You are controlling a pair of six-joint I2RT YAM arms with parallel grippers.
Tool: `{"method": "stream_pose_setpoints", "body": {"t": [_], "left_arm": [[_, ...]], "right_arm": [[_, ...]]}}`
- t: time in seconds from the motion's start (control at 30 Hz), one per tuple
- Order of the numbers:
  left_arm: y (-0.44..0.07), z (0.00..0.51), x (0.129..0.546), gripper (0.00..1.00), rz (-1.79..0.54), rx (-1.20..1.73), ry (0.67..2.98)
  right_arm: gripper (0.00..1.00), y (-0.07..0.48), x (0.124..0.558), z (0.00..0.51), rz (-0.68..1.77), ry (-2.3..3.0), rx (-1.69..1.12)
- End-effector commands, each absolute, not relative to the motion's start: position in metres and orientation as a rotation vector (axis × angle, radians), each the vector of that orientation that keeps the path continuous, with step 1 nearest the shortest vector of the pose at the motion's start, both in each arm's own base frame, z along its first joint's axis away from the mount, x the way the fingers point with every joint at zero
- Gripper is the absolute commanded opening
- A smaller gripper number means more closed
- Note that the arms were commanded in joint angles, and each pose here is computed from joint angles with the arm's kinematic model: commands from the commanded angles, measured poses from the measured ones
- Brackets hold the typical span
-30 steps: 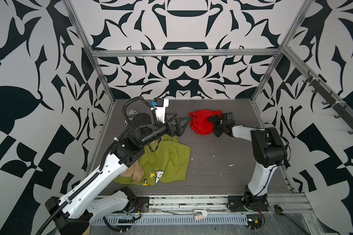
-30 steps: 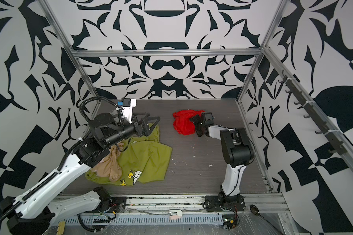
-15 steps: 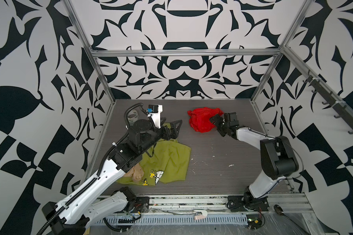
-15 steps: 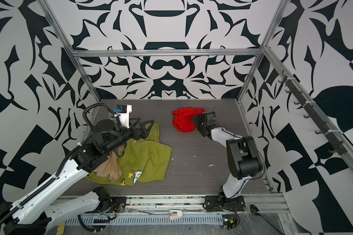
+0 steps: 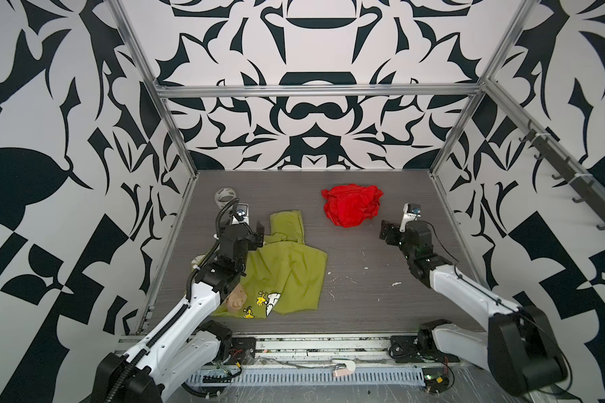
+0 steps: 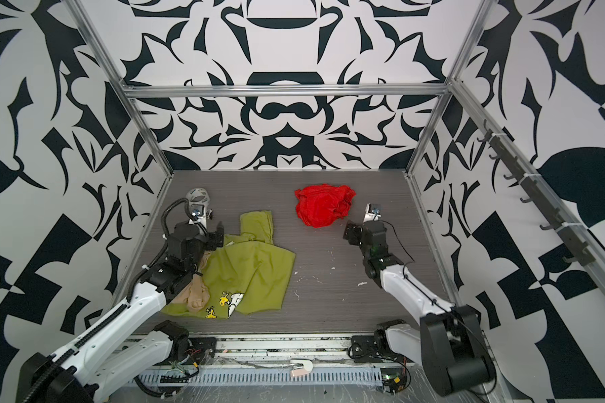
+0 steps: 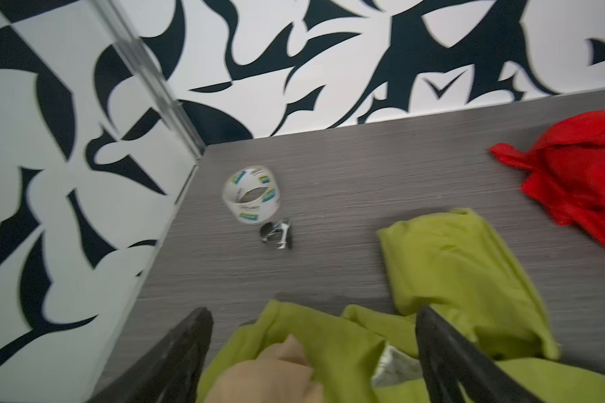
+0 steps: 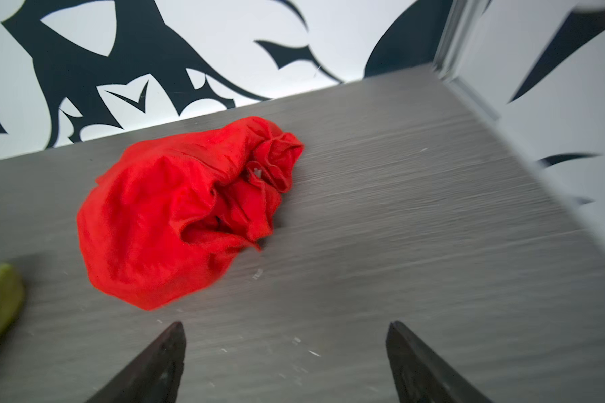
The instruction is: Pick out a specific cloth from the pile
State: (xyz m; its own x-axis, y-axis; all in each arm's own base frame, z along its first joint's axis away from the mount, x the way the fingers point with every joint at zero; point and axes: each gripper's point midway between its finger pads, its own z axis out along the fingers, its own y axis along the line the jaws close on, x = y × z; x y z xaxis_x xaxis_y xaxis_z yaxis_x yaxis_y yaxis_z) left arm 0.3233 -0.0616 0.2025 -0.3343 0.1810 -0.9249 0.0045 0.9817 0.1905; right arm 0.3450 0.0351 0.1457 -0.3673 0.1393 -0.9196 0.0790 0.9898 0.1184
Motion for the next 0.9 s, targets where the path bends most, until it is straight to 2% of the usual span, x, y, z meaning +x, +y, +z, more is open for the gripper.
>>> {"method": "stream_pose_setpoints", "body": {"t": [0.0, 0.13, 0.33, 0.7, 0.87], "left_arm": [[-0.052, 0.19, 0.327, 0.93, 0.25, 0.199, 1.872], [-0.035, 0.167, 0.336, 0.92, 0.2, 0.181, 1.933], [-0.016, 0.136, 0.36, 0.9, 0.203, 0.132, 1.999], [-0.001, 0.111, 0.388, 0.89, 0.052, 0.077, 2.029], [-0.005, 0.103, 0.388, 0.89, 0.035, 0.108, 2.027]], "right_arm": [[0.9, 0.024, 0.33, 0.169, -0.101, 1.742, -0.003], [0.91, 0.02, 0.323, 0.155, -0.151, 1.774, -0.038], [0.91, 0.021, 0.335, 0.131, -0.163, 1.822, -0.043], [0.95, 0.018, 0.358, 0.11, -0.196, 1.771, -0.021], [0.95, 0.017, 0.364, 0.098, -0.205, 1.801, -0.019]]}}
